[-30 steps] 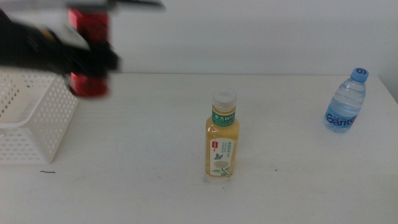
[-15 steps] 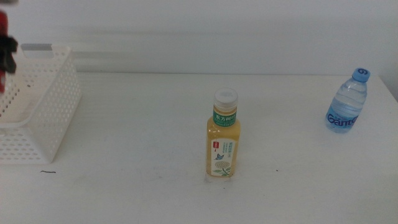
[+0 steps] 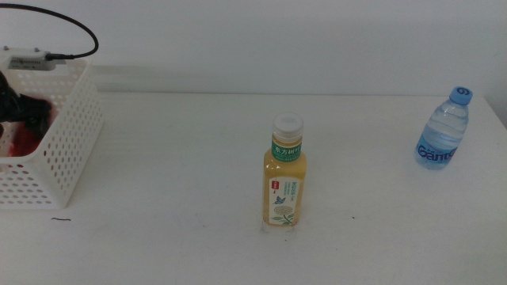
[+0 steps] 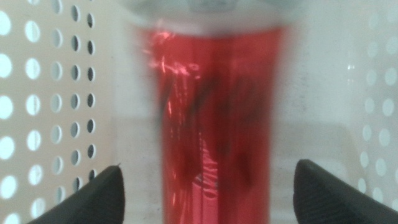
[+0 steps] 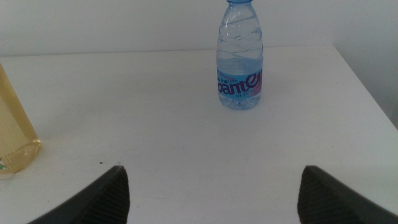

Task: Use arms to grab the bottles and put them into the dustbin to the left of the table.

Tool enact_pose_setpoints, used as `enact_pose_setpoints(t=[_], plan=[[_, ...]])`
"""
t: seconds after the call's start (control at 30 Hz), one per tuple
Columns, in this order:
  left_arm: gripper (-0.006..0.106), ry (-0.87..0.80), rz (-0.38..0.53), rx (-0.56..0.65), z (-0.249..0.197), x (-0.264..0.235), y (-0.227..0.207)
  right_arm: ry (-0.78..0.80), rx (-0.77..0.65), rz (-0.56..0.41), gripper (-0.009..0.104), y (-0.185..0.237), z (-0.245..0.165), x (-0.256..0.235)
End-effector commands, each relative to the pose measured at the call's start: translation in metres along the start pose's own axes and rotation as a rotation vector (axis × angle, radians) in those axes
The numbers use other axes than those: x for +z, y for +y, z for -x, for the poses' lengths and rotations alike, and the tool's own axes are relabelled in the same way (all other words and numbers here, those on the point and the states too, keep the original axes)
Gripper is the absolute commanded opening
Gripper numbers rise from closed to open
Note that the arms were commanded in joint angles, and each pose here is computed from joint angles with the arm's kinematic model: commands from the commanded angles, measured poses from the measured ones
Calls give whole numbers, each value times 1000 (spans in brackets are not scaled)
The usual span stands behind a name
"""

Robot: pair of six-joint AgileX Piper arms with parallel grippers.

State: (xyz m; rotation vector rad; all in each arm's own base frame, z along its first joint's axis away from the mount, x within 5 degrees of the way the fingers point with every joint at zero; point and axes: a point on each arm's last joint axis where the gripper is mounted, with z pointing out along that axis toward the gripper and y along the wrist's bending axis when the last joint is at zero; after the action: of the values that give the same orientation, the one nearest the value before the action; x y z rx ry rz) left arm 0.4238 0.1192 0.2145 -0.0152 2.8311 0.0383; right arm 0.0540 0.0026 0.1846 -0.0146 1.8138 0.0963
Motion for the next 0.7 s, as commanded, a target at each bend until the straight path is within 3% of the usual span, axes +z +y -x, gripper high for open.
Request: enact_pose_setpoints(t=[0.0, 0.13, 0.3, 0.47, 0.67], plan=[[94, -31, 17, 3, 4, -11, 2, -12, -8, -9, 82, -1, 0, 0], [94, -70, 5, -8, 1, -56, -8, -12, -8, -9, 82, -1, 0, 0], [94, -195, -37, 60, -14, -141, -51, -12, -8, -9, 82, -1, 0, 0], [94, -385, -68, 177, -63, -205, -107, -12, -8, -9, 82, -1, 0, 0], [94, -692, -130, 319, -140, -237, -149, -12, -8, -9, 82, -1, 0, 0]])
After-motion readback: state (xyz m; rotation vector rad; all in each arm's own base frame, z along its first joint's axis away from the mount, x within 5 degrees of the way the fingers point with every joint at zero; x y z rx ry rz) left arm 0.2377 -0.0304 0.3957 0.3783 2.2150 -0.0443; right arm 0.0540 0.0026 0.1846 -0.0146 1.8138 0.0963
